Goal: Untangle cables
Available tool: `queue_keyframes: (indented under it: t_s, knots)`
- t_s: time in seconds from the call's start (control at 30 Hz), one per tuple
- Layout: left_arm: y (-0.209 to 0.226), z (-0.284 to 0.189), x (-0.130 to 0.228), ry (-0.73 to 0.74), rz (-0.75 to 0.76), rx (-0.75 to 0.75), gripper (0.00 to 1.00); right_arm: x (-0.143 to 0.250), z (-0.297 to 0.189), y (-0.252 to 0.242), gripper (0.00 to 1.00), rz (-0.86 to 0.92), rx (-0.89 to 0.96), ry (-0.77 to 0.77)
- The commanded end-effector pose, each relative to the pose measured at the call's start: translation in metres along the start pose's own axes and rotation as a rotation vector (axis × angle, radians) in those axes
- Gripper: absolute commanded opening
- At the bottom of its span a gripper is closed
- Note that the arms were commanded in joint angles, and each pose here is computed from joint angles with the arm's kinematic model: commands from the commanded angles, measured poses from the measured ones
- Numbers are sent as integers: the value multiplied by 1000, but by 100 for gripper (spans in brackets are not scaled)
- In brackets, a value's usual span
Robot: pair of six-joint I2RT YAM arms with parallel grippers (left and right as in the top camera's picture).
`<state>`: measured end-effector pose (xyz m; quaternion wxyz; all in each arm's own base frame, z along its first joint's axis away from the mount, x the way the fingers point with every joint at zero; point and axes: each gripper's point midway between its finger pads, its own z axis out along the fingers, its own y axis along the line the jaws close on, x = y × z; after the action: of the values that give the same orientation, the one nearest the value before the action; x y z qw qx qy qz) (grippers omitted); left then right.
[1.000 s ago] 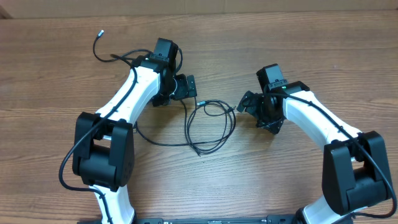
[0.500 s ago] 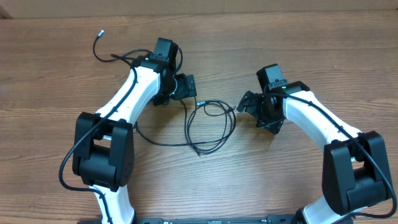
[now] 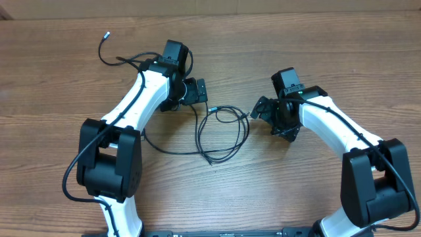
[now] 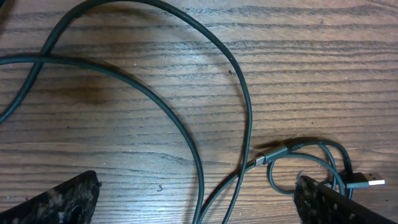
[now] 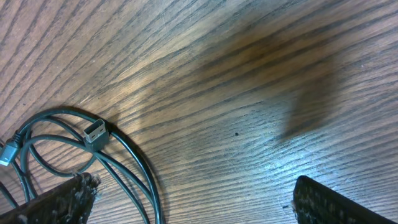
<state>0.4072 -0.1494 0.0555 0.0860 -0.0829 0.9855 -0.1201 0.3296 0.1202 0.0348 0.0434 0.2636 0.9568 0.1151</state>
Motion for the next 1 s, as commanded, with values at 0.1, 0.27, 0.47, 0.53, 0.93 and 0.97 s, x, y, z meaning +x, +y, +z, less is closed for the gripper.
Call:
queue_keyframes:
  t_s: [0.1, 0.27, 0.47, 0.53, 0.93, 0.97]
  knots:
    - [-8, -9, -5, -33, 15, 5, 100, -6, -9, 7, 100, -10, -27, -24]
    - [-8, -9, -5, -33, 16, 5, 100, -6, -9, 7, 100, -10, -27, -24]
    - [-12, -8, -2, -28, 16, 10, 98, -6, -9, 7, 100, -10, -27, -24]
    - [-17, -8, 1, -26, 28, 13, 99, -6, -9, 7, 100, -10, -27, -24]
    - [-33, -5, 10, -20, 70, 23, 4, -6, -9, 7, 100, -10, -27, -24]
    - [-33, -5, 10, -20, 70, 23, 5, -6, -9, 7, 100, -10, -27, -24]
